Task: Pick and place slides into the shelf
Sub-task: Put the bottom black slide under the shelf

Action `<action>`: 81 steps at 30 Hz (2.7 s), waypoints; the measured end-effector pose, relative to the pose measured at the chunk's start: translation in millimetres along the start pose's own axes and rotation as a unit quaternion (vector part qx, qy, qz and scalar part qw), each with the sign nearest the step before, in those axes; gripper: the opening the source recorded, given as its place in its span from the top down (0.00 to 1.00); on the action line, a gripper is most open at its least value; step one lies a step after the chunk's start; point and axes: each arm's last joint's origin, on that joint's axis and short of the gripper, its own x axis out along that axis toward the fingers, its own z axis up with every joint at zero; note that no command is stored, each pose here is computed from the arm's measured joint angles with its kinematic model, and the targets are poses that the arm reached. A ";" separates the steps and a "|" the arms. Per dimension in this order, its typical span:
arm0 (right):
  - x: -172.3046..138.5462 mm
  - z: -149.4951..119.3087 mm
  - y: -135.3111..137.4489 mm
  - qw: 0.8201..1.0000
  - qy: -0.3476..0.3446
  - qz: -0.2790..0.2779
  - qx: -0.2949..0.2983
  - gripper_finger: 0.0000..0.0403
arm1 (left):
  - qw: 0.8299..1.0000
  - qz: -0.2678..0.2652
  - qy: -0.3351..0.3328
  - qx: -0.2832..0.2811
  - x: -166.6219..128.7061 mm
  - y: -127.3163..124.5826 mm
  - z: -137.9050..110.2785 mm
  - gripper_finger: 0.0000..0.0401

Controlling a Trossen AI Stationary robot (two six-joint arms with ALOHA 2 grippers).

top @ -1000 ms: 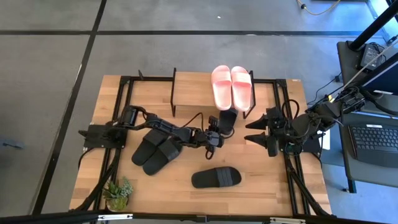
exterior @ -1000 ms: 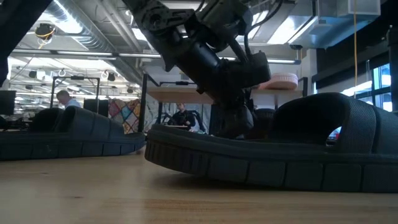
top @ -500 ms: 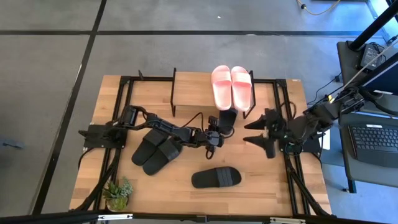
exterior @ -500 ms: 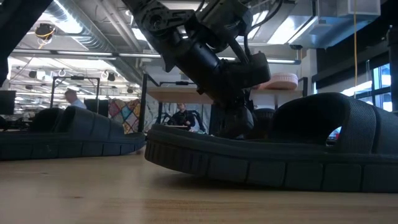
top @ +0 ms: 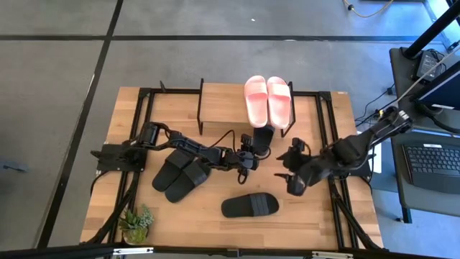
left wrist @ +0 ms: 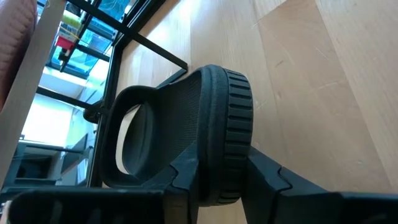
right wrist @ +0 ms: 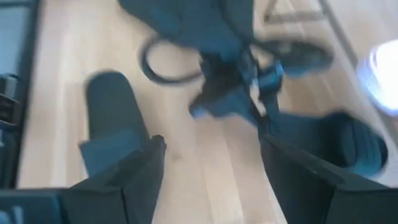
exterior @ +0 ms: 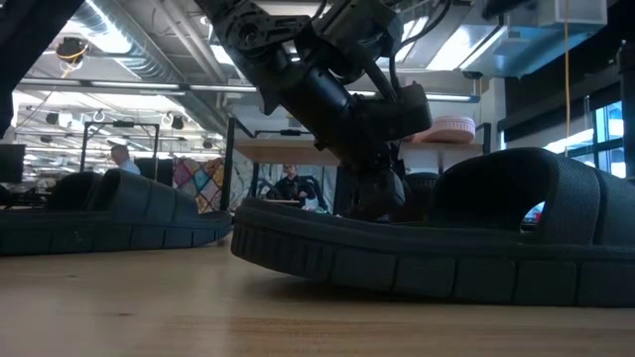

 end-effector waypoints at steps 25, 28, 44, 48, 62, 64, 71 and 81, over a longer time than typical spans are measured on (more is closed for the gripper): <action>121.7 -38.5 22.5 0.939 0.156 -0.232 -0.203 0.34 | 1.000 0.004 -0.010 -0.010 -0.5 0.9 2.1 0.80; 120.0 -51.5 13.9 0.939 0.148 -0.250 -0.185 0.34 | 1.000 0.003 -0.010 -0.010 -0.5 0.8 2.2 0.80; 117.0 -105.4 -24.5 0.968 0.010 -0.182 -0.174 0.34 | 0.999 -0.002 -0.032 -0.020 -0.5 2.1 5.5 0.80; 123.1 -104.3 -28.1 0.959 0.004 -0.195 -0.207 0.34 | 0.999 -0.001 -0.034 -0.022 -0.6 2.5 5.9 0.80; 128.6 -89.3 -39.5 0.955 0.000 -0.202 -0.216 0.34 | 0.999 0.000 -0.033 -0.022 -0.5 2.6 5.8 0.80; 129.3 -88.5 -39.3 0.957 0.001 -0.189 -0.220 0.34 | 0.999 0.000 -0.033 -0.022 -0.5 2.6 5.8 0.80; 130.7 -86.9 -41.4 0.957 0.003 -0.184 -0.224 0.34 | 0.999 0.001 -0.034 -0.023 -0.6 2.8 6.1 0.80; 134.5 -84.4 -50.0 0.963 0.016 -0.168 -0.209 0.36 | 0.999 0.006 -0.040 -0.028 -0.7 3.8 7.3 0.80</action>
